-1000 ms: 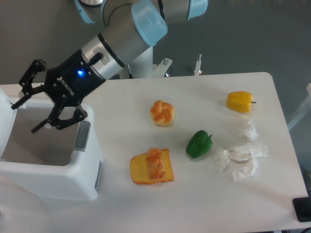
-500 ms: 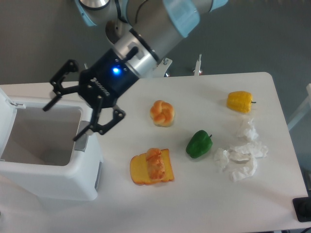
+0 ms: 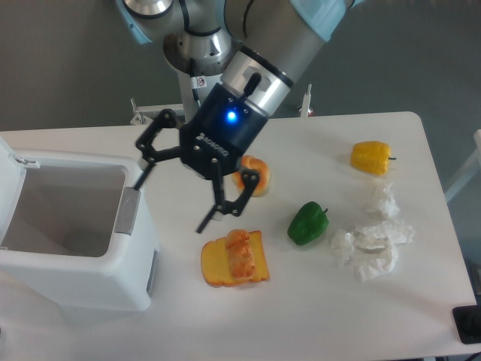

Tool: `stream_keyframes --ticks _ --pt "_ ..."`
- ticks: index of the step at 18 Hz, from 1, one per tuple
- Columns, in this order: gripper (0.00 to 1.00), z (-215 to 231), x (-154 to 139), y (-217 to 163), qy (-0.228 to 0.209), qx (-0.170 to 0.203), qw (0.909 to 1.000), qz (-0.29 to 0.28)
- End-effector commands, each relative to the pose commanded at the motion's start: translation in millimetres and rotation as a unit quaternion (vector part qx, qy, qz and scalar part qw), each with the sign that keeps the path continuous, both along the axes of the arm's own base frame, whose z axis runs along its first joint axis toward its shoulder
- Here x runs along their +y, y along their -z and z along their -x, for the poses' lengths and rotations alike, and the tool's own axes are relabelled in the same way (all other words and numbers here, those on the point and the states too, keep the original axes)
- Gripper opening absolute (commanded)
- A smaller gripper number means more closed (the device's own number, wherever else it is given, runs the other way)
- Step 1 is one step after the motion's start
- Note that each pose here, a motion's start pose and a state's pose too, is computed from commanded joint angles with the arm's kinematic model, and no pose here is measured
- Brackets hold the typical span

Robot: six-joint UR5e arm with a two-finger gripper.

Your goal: Place the long bread in the trash can

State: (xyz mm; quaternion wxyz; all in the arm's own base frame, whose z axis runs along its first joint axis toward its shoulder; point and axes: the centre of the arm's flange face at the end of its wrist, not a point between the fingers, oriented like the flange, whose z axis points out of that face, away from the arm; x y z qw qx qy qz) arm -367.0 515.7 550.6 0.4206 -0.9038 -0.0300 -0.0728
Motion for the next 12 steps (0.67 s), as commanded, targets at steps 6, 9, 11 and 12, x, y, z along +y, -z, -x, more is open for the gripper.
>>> stream_keyframes --ticks 6,9,11,12 --pt "1.0 12 -18 4 0.022 0.167 0.9812 0.094" --pt "1.0 11 -24 1 0.013 0.184 0.9766 0.112" --pt "1.0 8 -27 4 0.012 0.183 0.976 0.117" --pt "1.0 7 -28 3 0.012 0.183 0.976 0.117"
